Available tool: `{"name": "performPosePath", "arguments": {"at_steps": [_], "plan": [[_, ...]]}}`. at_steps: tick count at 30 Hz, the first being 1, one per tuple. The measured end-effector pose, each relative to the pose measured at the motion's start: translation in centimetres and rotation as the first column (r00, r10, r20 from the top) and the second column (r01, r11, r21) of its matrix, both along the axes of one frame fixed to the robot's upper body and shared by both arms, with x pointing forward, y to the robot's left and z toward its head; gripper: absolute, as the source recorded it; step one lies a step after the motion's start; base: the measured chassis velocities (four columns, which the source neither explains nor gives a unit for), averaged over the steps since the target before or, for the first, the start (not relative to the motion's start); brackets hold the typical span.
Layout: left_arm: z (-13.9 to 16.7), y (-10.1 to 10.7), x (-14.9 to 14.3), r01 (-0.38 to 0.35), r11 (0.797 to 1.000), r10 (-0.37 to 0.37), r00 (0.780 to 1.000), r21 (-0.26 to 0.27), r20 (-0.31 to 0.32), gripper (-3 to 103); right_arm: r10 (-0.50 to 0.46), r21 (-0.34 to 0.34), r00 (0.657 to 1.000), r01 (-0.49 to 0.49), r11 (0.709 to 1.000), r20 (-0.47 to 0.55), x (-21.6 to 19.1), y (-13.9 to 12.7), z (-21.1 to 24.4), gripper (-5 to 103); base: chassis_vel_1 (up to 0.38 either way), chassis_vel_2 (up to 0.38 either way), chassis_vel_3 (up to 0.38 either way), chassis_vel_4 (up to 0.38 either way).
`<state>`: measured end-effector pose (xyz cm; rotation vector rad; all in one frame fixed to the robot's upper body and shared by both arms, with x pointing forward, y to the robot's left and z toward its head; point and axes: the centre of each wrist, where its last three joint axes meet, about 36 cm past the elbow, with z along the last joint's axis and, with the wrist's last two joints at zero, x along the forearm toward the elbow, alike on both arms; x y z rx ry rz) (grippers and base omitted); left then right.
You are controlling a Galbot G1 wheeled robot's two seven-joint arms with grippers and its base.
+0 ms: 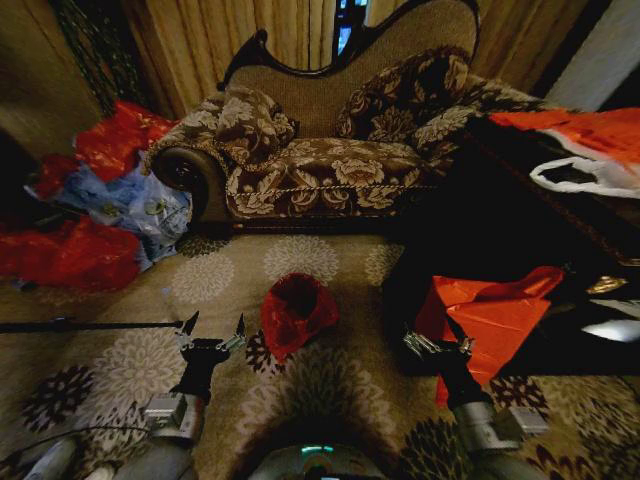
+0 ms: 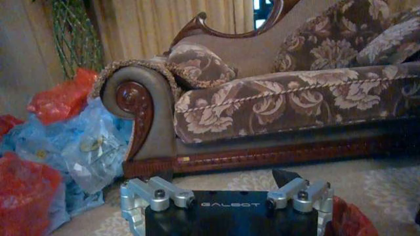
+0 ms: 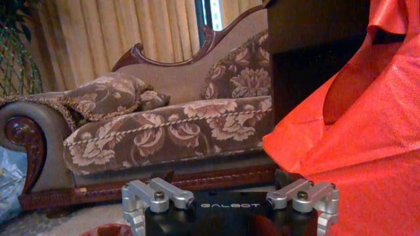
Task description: Place a garbage bag over the trash bin.
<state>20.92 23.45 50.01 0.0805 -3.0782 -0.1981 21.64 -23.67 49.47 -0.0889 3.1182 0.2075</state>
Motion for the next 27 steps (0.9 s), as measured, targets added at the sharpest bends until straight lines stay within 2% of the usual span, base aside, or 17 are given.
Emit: {"name": "performPosePath", "arguments": {"at_steps": [27], "plan": [[-0.02,0.01,0.01,0.0,1.0,0.0,1.0,-0.001,-0.002,100,-0.001,0.0,1.0,0.001,1.0,-0.001,0.02,0.01,-0.08,100,0.0,0.0,0.0,0.0]]}}
